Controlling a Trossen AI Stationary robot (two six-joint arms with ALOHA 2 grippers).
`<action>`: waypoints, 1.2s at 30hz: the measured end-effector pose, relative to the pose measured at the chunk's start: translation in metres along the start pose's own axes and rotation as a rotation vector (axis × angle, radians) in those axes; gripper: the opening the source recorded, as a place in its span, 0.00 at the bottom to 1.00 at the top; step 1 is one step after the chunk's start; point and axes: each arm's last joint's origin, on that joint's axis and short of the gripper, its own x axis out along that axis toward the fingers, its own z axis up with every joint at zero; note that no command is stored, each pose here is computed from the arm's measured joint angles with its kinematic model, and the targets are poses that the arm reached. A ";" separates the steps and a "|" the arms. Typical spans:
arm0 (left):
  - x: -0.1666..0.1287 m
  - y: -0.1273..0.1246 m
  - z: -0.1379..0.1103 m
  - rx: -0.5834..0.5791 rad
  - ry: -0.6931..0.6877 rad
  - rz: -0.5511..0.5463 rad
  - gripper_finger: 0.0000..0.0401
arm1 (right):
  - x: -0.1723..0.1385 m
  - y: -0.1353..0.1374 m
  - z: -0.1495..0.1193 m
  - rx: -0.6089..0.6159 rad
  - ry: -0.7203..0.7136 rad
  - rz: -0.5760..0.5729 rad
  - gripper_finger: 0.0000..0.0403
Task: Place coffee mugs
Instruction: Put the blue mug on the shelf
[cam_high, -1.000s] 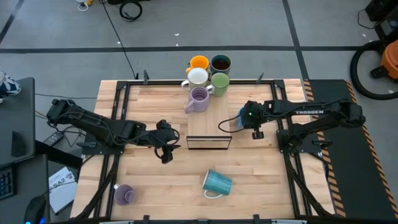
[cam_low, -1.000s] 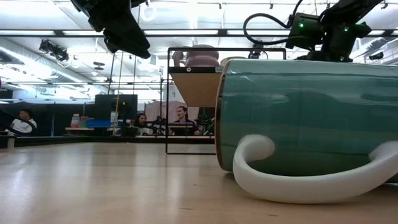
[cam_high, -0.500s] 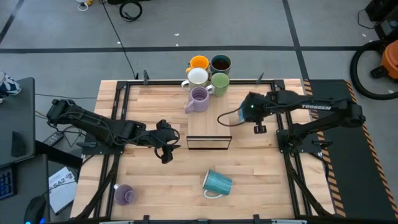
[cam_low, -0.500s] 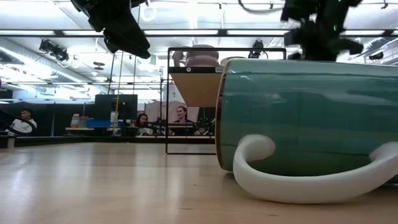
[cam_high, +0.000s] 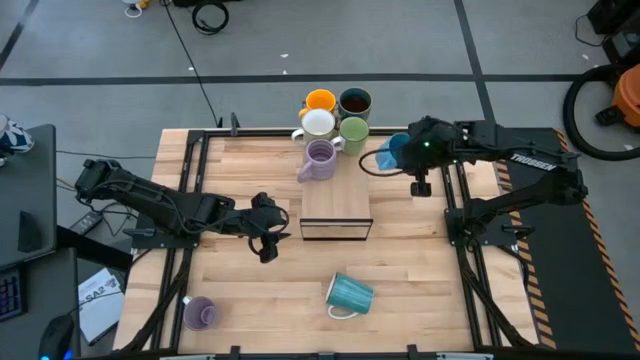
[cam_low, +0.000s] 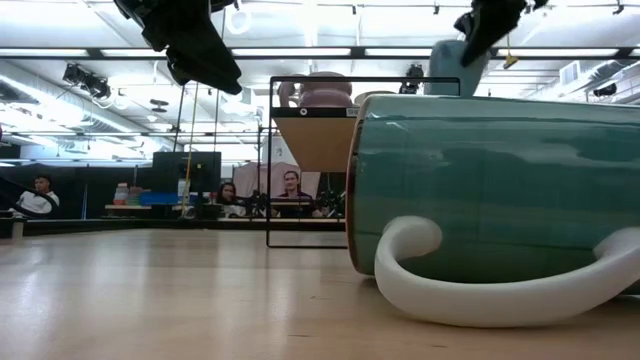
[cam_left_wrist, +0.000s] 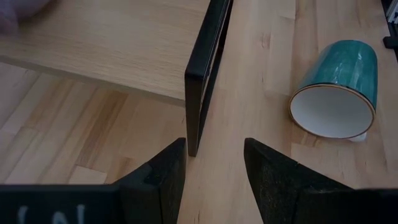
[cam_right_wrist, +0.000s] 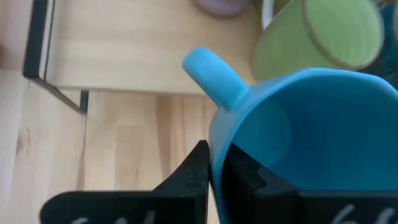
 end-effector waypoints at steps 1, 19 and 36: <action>0.000 0.000 0.000 0.000 0.000 0.000 0.42 | -0.003 0.000 0.002 0.000 -0.013 -0.001 0.08; 0.000 0.000 0.000 0.002 0.000 0.000 0.42 | 0.035 0.008 0.067 -0.084 0.028 0.087 0.08; 0.000 0.000 0.000 0.001 0.000 -0.001 0.42 | 0.072 0.007 0.084 -0.034 0.083 0.138 0.09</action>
